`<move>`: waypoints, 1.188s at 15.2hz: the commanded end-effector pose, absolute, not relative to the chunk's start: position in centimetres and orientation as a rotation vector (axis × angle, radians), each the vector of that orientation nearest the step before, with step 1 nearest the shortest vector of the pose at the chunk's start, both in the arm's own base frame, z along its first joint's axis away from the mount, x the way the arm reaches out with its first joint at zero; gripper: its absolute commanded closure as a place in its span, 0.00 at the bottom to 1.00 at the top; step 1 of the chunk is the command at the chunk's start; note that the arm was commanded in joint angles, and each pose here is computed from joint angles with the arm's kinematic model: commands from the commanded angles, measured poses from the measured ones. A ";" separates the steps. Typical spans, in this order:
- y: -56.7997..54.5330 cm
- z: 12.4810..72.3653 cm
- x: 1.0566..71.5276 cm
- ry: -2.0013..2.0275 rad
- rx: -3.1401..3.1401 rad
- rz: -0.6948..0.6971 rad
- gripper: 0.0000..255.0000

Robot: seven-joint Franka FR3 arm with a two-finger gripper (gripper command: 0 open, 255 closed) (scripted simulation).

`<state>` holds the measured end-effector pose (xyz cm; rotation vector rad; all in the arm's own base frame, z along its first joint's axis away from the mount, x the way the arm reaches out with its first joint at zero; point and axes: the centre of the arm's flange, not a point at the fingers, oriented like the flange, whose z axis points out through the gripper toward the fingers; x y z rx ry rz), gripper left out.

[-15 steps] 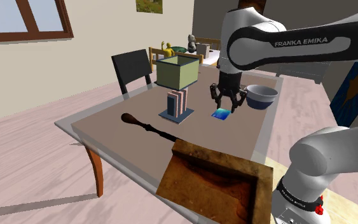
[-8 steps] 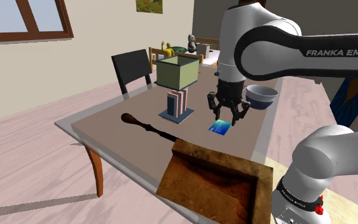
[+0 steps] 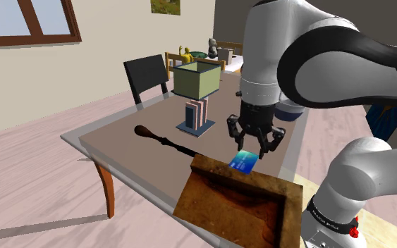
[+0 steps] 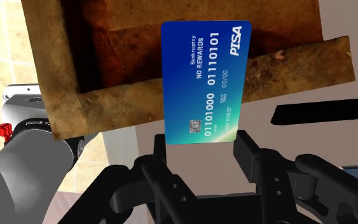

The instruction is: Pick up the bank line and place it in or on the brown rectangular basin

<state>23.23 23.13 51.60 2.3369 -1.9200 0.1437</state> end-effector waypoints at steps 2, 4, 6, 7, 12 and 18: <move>23.7 50.4 22.9 -1.921 2.336 0.143 1.00; 23.7 49.3 22.9 -1.921 2.336 0.143 1.00; 23.7 48.3 22.9 -1.921 2.336 0.143 1.00; 23.7 47.7 22.9 -1.921 2.336 0.143 1.00; 23.7 45.1 22.9 -1.921 2.336 0.143 1.00; 23.7 43.7 22.9 -1.921 2.336 0.143 1.00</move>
